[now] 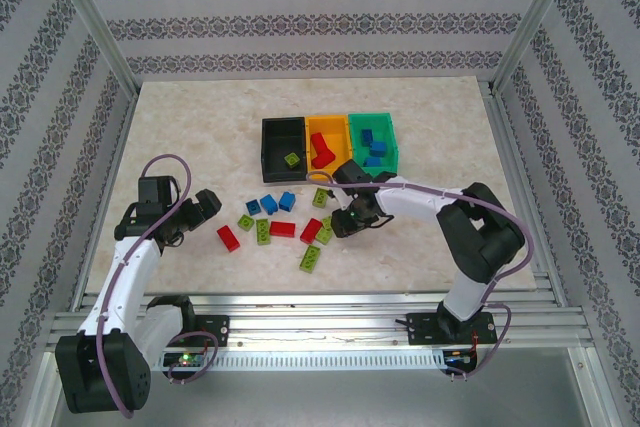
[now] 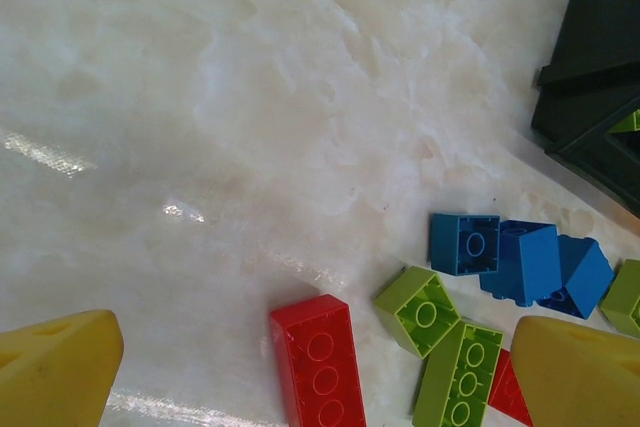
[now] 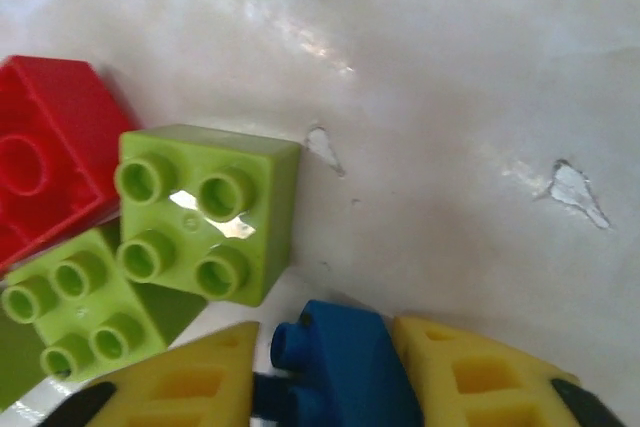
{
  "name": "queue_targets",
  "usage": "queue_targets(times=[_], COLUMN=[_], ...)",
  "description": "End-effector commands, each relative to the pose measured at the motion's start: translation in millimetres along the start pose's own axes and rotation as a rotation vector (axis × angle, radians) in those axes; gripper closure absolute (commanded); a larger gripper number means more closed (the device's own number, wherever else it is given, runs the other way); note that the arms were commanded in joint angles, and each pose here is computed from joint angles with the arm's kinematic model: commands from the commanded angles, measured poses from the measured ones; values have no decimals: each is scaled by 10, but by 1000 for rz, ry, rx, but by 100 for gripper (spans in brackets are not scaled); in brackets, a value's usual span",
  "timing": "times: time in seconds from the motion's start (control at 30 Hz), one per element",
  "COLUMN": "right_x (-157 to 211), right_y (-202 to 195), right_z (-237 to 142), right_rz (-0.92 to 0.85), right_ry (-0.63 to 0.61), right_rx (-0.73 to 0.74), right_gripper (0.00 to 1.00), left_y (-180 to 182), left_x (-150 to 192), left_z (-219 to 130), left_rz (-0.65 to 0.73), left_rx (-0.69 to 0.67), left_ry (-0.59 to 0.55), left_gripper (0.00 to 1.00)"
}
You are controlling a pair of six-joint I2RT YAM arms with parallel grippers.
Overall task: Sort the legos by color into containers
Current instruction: Pick up the lego from the bottom-center of the table, then place the lego in the container.
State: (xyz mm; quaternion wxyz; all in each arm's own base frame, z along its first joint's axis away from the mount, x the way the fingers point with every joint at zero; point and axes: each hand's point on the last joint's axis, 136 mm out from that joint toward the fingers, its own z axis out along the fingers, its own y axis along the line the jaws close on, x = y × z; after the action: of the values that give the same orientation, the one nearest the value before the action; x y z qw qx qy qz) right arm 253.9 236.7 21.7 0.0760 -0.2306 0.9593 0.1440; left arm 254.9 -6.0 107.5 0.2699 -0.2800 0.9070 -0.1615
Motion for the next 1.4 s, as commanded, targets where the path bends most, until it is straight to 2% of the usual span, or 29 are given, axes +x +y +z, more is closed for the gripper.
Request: queue_targets(times=[0.0,0.3,0.53,0.67,0.87,0.93,1.0,1.07,1.37], right_x=[45,-450,-1088,-1429,-1909,-2004,-2043,-2021,-1662], right_y=[-7,-224,-742,-1091,-1479,-1554,-1565,-1536,-1053], right_z=[-90,-708,-1199,-1316,-1261,-1259,-1266,-1264,-1141], right_rz=[32,165,316,363,392,392,395,396,318], right_ry=[-12,-257,-447,-492,-509,-509,-509,-517,-481], right_rx=[-31,-79,6,90,126,136,128,115,21], right_gripper=[74,75,75,75,74,68,59,57,56], left_y=[-88,-97,-116,-131,-149,-138,-127,-115,-77], left_x=[-29,-26,-63,-72,-66,-72,-78,-79,-48], left_z=[-42,-32,-79,-92,-93,-100,-105,-111,-53], left_rz=[15,20,47,63,68,68,69,73,44], left_rx=[28,28,38,44,54,48,43,35,-33], left_ry=[-5,7,-22,-29,-25,-30,-37,-38,72], left_gripper=[0,0,0,0,0,0,0,0,1])
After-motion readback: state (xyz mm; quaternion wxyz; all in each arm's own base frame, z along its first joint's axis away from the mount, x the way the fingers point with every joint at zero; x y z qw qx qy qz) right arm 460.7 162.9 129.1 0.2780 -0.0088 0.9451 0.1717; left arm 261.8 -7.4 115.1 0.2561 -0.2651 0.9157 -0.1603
